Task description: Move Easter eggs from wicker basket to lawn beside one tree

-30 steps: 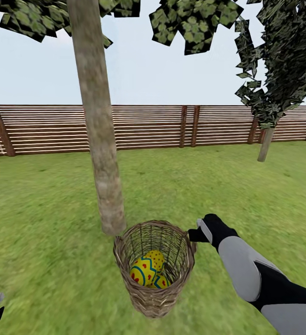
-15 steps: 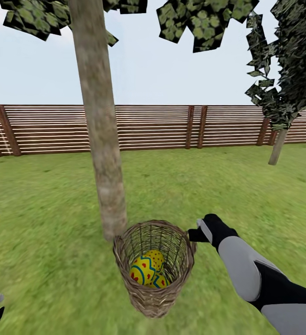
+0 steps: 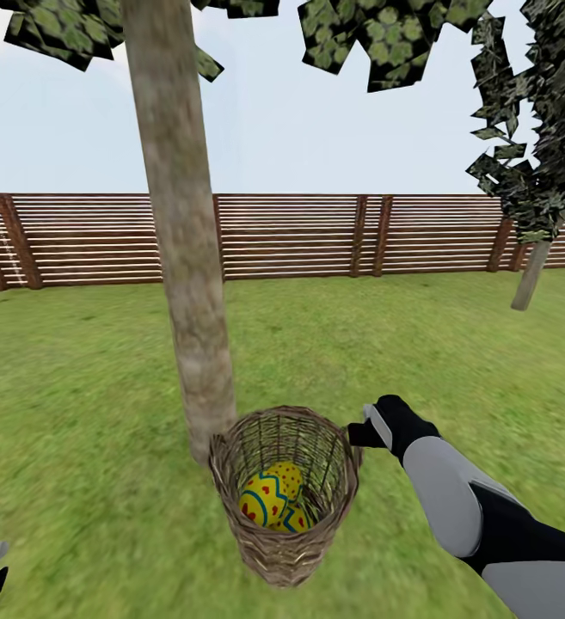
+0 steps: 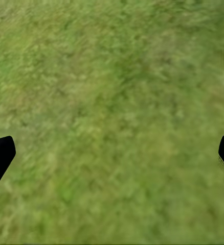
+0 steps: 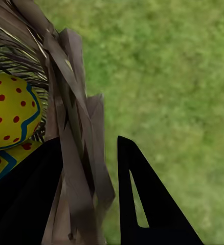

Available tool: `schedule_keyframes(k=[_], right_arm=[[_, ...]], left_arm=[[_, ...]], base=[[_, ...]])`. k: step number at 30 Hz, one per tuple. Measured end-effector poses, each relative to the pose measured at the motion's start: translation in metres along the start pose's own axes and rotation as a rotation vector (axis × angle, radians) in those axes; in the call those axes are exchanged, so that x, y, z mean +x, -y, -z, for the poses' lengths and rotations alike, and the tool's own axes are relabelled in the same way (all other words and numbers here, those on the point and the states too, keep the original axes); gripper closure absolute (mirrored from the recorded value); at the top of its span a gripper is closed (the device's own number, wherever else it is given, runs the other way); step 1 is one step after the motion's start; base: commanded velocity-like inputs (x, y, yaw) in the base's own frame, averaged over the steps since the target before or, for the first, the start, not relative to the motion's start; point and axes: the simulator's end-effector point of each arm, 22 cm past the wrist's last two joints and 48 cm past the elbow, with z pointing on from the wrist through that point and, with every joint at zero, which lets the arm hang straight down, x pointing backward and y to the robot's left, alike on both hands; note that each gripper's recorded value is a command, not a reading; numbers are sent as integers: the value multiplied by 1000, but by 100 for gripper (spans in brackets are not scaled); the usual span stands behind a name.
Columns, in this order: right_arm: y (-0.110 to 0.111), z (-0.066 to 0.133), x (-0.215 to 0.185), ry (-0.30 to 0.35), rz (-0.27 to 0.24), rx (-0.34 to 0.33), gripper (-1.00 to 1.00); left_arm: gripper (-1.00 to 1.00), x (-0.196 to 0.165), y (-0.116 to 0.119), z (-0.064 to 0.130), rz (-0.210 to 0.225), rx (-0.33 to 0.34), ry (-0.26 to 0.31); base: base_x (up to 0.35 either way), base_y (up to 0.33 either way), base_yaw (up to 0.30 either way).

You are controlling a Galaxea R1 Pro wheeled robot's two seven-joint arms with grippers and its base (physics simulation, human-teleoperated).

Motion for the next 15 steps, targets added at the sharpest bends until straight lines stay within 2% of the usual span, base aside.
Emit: schedule_keyframes(k=[15], right_arm=[[1,0,0,0,3,4,100]], left_arm=[[-100,0,1,0,0,1,-1]], base=[[337,0,0]])
